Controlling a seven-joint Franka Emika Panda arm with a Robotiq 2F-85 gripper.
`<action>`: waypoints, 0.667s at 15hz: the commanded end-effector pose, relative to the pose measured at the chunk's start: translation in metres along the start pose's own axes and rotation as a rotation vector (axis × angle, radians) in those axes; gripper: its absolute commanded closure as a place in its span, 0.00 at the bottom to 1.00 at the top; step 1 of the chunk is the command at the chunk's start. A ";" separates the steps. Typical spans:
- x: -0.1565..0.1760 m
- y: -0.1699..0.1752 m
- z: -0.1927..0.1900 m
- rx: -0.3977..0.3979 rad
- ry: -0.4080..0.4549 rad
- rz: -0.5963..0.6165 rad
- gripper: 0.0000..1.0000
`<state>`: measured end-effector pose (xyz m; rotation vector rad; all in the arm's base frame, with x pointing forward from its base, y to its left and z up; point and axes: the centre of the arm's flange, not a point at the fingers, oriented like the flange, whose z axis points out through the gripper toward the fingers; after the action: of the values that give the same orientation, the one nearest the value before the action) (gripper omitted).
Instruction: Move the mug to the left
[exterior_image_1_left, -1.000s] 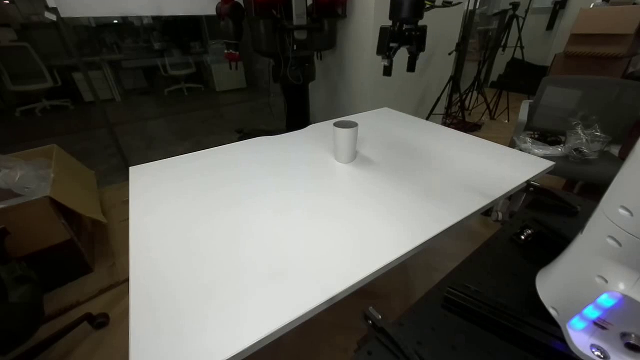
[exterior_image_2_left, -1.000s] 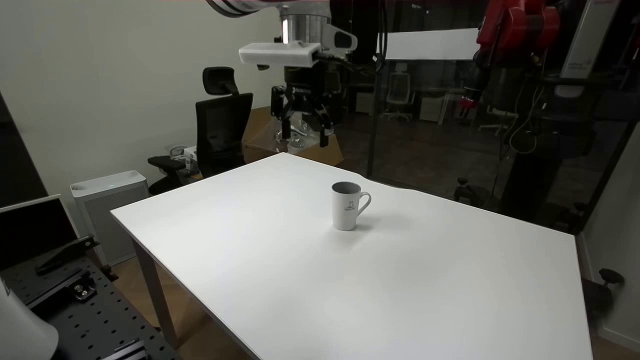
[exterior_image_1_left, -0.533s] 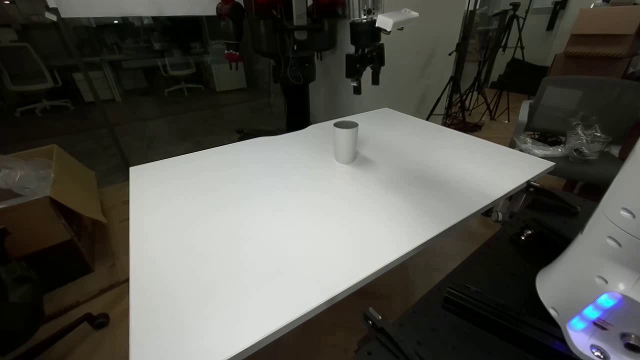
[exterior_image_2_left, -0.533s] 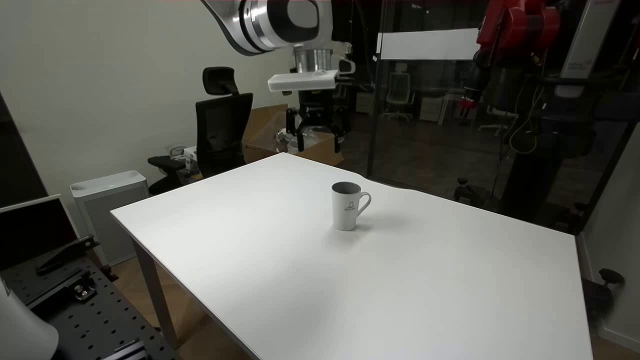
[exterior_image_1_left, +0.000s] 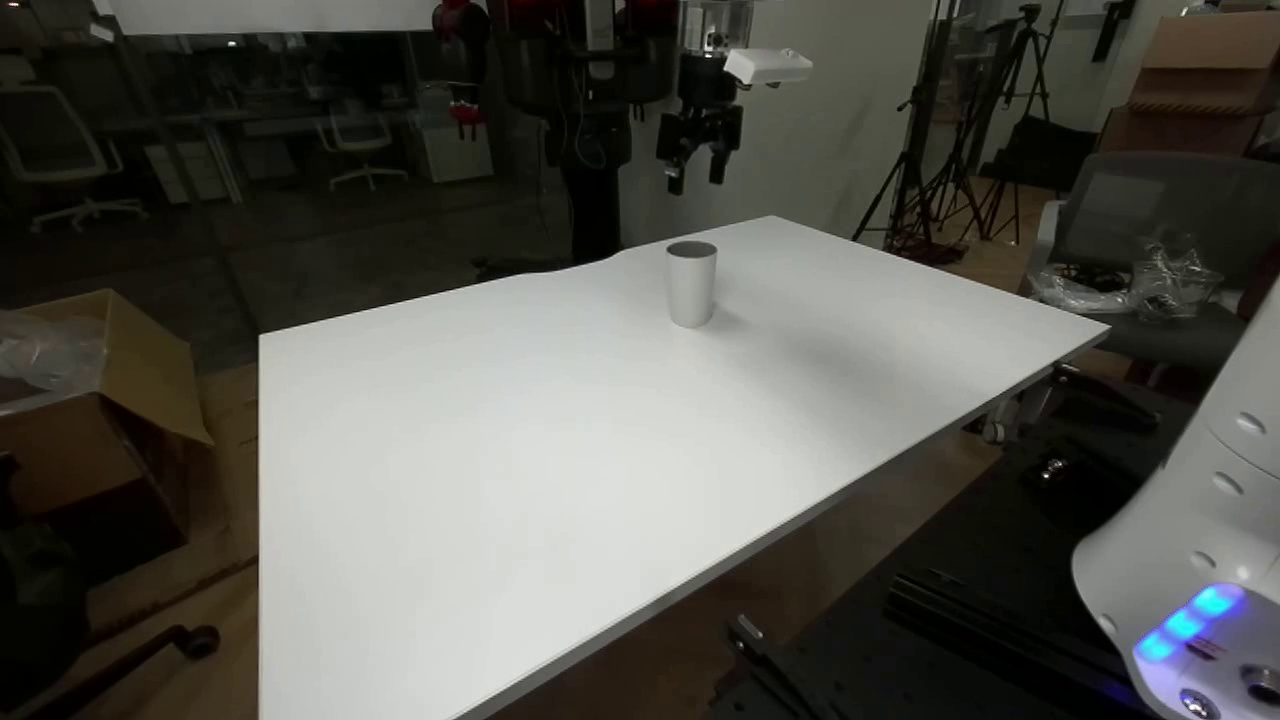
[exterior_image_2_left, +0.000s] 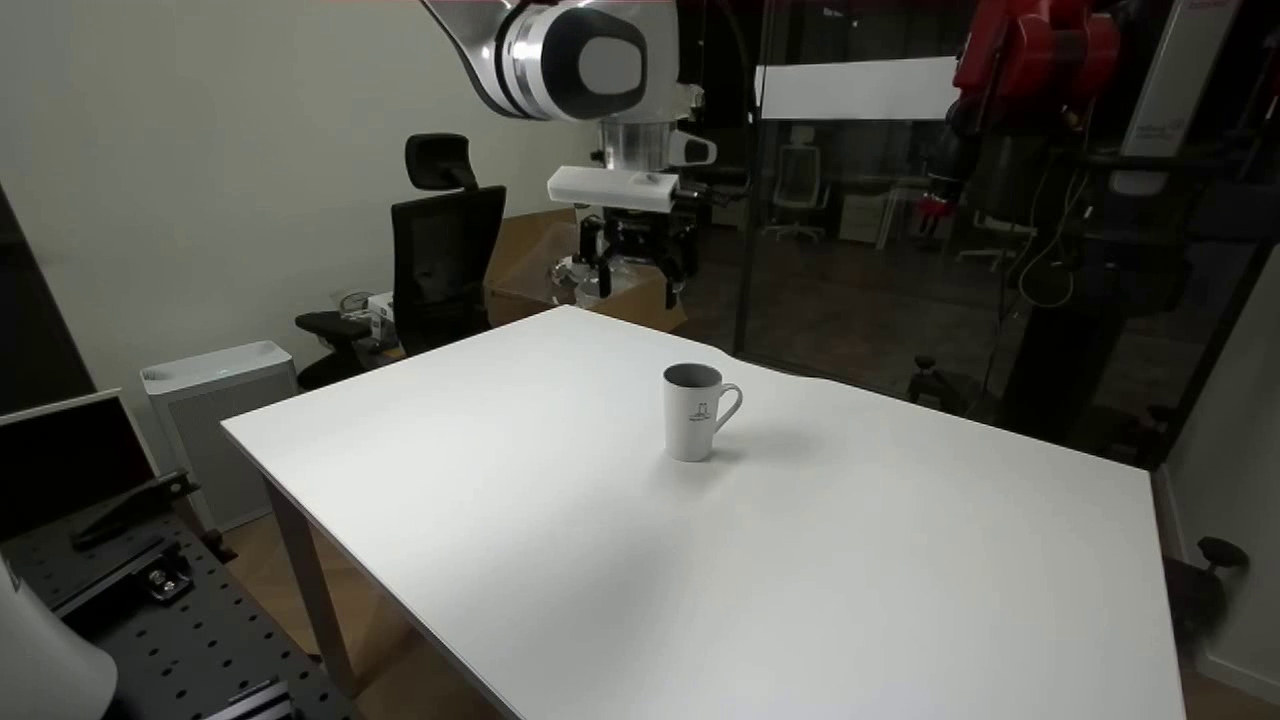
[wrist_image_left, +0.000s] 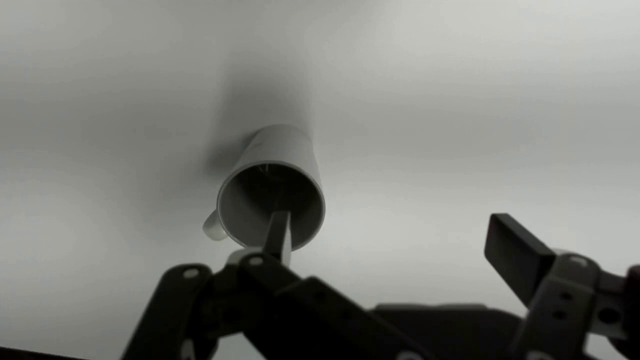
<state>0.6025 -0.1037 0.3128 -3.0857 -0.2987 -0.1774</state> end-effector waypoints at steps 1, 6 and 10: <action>0.006 0.002 0.007 0.015 0.007 0.011 0.00; 0.024 0.015 0.029 0.015 -0.011 0.024 0.00; 0.034 0.035 0.046 -0.008 -0.057 -0.024 0.00</action>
<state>0.6259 -0.1151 0.2778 -3.0846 -0.2992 -0.1355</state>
